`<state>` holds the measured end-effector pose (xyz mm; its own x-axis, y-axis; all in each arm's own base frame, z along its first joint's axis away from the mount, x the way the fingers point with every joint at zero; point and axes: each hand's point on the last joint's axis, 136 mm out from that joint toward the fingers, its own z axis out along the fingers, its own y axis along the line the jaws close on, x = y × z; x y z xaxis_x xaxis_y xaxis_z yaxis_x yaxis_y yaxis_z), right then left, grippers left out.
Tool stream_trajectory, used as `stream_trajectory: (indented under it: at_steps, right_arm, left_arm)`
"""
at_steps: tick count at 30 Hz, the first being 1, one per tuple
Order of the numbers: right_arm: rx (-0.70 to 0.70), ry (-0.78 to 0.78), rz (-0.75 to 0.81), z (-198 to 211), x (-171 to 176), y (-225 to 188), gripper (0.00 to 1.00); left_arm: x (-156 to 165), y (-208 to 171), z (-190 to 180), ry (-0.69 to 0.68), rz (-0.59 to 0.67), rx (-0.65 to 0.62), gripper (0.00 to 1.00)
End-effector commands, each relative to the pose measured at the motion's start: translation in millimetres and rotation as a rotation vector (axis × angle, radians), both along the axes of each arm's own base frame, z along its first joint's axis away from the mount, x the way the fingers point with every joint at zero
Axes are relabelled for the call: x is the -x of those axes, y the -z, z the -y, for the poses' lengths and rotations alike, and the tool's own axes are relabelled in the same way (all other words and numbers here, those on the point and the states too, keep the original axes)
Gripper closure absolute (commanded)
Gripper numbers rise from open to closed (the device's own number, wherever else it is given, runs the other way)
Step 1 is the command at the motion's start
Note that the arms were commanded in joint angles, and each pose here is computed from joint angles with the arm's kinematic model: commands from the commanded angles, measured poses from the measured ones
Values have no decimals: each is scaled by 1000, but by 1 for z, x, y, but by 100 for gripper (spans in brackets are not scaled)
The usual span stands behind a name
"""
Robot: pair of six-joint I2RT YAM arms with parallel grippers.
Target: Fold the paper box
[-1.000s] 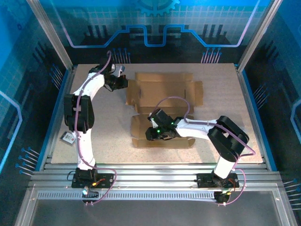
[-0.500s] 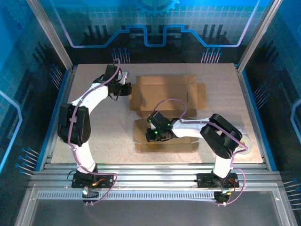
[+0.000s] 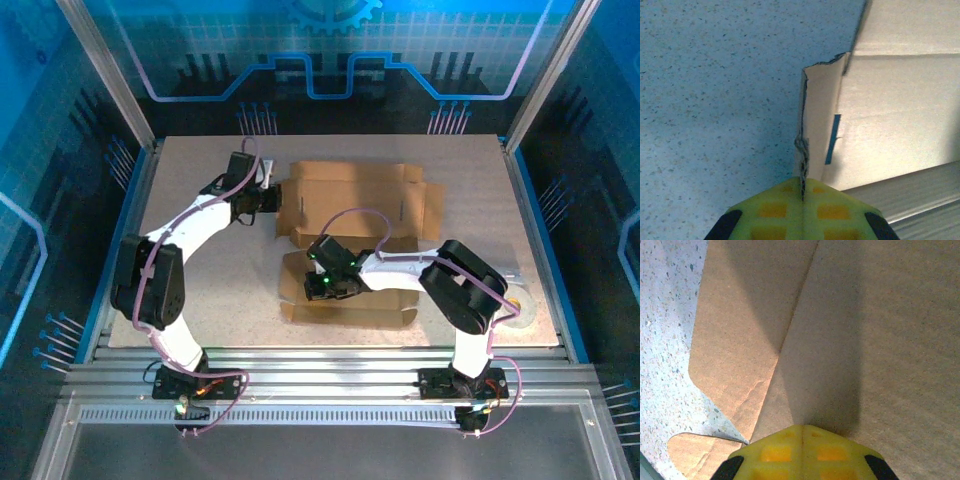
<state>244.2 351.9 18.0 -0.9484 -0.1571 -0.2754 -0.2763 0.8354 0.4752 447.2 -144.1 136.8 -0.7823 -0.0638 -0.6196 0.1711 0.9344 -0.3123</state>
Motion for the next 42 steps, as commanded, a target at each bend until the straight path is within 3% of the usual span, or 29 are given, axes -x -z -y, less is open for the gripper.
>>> stream_trajectory:
  at_steps: [1, 30, 42]
  right_arm:
    - [34, 45, 51, 0, -17, 7, 99]
    - [20, 69, 86, -1, -30, 6, 100]
    - [19, 30, 120, 11, -34, -4, 99]
  left_arm:
    - [51, 35, 13, 33, -209, 11, 95]
    - [130, 73, 33, 63, -343, 11, 95]
    - [118, 54, 41, 65, -329, 16, 95]
